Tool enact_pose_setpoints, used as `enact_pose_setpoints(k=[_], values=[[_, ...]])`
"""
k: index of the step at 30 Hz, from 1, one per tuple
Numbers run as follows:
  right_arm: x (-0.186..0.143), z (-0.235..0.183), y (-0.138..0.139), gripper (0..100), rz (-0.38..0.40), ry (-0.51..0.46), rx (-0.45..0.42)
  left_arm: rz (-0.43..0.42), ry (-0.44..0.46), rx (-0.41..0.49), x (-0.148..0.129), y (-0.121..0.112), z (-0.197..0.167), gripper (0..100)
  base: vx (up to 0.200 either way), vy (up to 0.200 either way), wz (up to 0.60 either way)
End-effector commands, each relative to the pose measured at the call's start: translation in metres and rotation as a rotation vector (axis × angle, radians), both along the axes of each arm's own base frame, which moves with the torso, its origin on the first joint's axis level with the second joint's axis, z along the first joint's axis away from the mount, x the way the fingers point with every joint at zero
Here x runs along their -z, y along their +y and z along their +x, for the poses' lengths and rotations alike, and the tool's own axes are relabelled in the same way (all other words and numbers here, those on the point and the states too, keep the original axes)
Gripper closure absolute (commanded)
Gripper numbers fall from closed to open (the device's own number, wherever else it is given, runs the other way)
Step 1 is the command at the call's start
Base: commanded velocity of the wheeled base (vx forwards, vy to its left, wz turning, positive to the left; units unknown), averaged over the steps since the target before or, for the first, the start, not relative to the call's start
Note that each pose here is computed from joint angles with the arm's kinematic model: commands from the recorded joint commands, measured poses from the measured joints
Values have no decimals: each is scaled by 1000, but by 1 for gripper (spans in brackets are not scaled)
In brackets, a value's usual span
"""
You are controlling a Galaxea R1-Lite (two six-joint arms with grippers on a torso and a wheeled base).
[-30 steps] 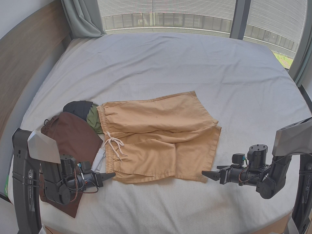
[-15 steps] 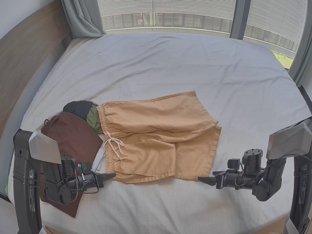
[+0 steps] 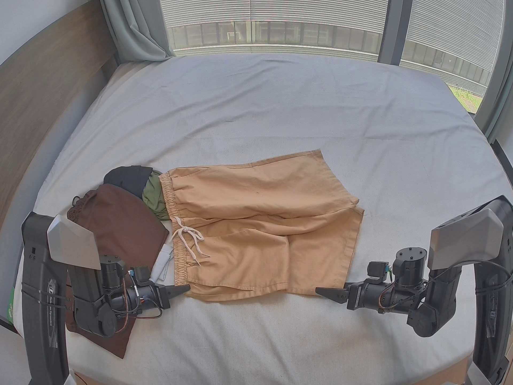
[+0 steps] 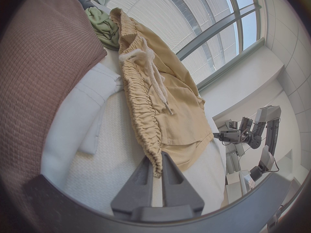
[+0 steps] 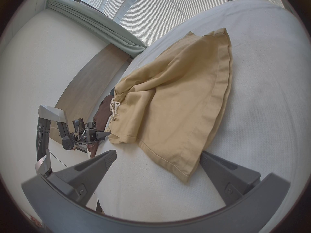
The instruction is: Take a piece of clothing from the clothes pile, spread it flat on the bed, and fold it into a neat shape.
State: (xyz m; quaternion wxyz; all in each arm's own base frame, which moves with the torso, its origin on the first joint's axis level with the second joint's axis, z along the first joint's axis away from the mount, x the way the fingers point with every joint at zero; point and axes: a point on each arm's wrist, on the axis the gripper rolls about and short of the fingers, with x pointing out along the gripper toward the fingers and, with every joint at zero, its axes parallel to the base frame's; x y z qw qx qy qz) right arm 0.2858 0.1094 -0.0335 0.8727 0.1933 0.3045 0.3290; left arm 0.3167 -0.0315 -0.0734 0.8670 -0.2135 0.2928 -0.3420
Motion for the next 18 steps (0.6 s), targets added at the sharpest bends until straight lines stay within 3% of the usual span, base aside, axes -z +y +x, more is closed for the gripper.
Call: enact_pose_setpoints(k=[1, 16, 17, 18], values=[[9, -2, 1, 0, -7, 25, -4, -1, 0, -2, 0, 0, 0, 100, 0, 0, 0], [12, -4, 1, 0, -12, 39, -6, 1, 2, -2, 2, 0, 1, 100, 0, 0, 0], [11, -3, 1, 100, -11, 38, -6, 2, 1, -2, 2, 0, 1, 100, 0, 0, 0], [11, -3, 1, 100, -11, 38, -4, 2, 1, -2, 2, 0, 1, 100, 0, 0, 0]])
